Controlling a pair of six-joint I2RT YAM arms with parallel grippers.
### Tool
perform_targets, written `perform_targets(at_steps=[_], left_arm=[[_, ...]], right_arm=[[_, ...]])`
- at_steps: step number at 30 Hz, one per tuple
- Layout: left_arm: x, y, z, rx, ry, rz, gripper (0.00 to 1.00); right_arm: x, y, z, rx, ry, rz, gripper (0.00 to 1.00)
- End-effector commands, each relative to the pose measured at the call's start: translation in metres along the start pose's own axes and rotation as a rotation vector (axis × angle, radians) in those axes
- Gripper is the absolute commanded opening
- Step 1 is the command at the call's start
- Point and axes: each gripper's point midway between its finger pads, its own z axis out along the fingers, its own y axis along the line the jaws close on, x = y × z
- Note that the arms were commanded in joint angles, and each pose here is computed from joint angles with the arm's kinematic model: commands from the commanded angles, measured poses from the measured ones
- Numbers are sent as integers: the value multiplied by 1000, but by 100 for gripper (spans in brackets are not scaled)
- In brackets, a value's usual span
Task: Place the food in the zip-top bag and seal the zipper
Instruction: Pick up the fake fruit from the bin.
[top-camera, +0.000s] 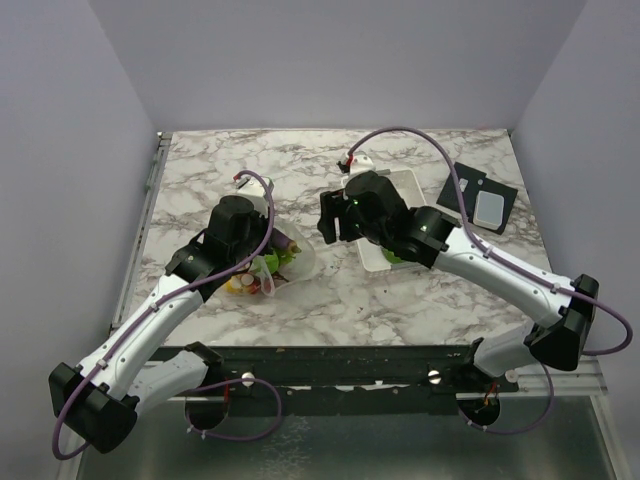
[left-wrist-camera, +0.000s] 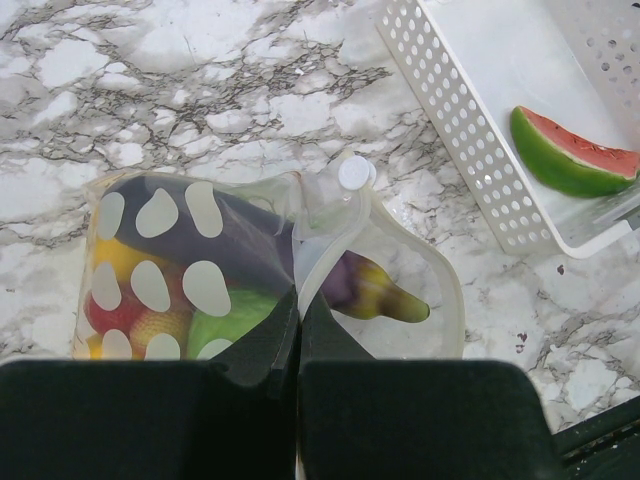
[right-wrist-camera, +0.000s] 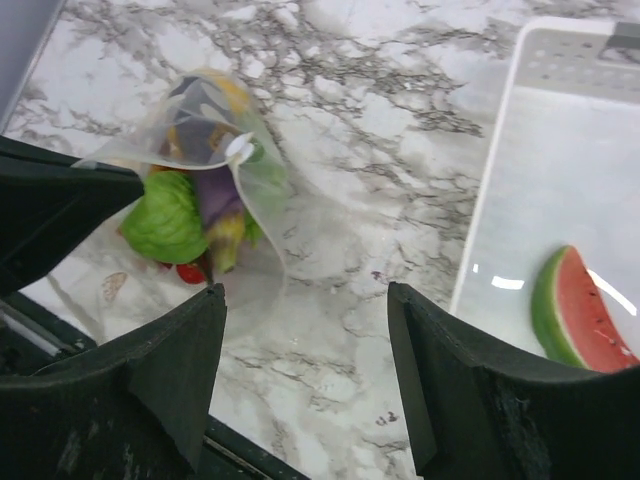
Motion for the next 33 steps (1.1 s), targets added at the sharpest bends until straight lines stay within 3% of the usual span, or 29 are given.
perform_targets(at_steps=[1, 14, 33], left_arm=[[-7, -1, -1, -5, -26, -7, 0], [-6, -3, 0, 4, -22, -7, 0], [-7, -3, -1, 10, -25, -7, 0]], right_arm=[[11, -45, -11, 143, 44, -79, 71], [47, -127, 4, 269, 204, -31, 72], [123, -194, 63, 365, 444, 54, 74]])
